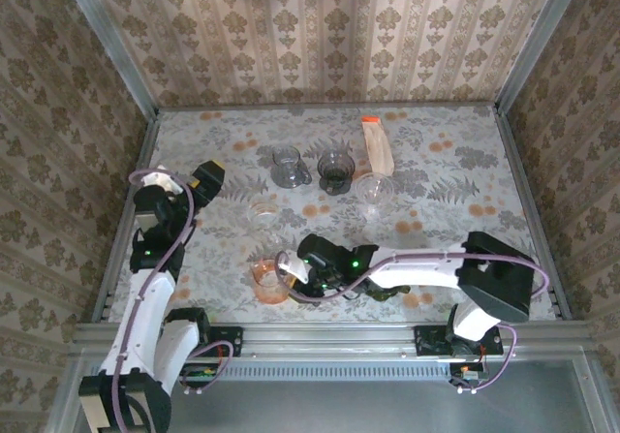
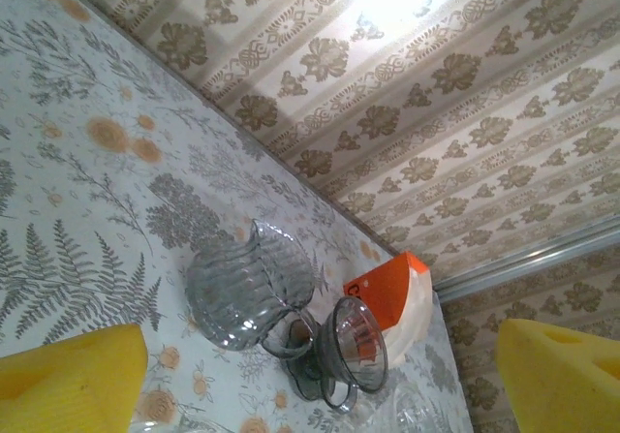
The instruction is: Place the coffee filter in the dripper
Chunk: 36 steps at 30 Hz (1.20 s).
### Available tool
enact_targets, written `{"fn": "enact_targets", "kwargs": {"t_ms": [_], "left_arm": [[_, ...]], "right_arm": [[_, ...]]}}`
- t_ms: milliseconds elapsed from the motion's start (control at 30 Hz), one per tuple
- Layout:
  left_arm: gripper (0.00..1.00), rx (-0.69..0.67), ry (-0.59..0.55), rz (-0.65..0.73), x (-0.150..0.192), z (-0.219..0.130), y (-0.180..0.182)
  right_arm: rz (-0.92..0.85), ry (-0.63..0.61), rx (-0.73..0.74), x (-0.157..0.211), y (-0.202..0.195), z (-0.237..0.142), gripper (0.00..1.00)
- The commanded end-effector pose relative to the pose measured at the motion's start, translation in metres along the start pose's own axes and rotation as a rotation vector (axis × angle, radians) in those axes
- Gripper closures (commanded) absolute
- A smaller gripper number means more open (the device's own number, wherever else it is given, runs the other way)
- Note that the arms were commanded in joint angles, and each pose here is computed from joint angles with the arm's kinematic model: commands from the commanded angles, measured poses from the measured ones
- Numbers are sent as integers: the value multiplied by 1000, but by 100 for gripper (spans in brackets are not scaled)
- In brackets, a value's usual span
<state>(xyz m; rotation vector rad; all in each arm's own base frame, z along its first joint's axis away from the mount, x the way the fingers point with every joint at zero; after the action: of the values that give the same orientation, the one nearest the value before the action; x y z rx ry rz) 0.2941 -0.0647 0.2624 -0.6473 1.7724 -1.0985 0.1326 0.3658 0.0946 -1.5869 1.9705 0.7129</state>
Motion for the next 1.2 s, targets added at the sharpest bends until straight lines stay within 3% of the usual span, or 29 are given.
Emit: {"fn": "enact_targets", "kwargs": {"t_ms": [0,200,400,633,933,1167], "left_arm": [[7,62,-15,41,-3,-6,-24],[7,73,27,35,10,-13,-27],[7,77,24,35,16,-21,-23],[7,88,38,23,20,-22,-21],[7,93,44,23,23,-20,-19],[7,84,52,16,24,-17,-15]], "right_arm": [[-32,-26,77,-5,-3,-31,93],[2,-31,196,8,-20,-76,94],[141,-57,317,20,-67,-102,96],[262,-5,407,40,-113,-89,98],[305,74,383,58,-117,-65,97],[327,93,361,61,-109,-55,86]]}}
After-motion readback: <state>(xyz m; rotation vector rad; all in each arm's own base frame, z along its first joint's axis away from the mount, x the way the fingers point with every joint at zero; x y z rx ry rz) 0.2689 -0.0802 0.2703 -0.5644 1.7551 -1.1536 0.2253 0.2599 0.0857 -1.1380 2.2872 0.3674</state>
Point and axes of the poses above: each hand's point on the last joint's axis, 136 mm out from that joint toward the fingers, its own z axis out along the fingers, its own y axis along the line the jaws close on, x = y × z, the point moved 2 cm from there along -z, back along the fingers, and after that the axes turned 11 degrees about -z, right-handed, at the moved point
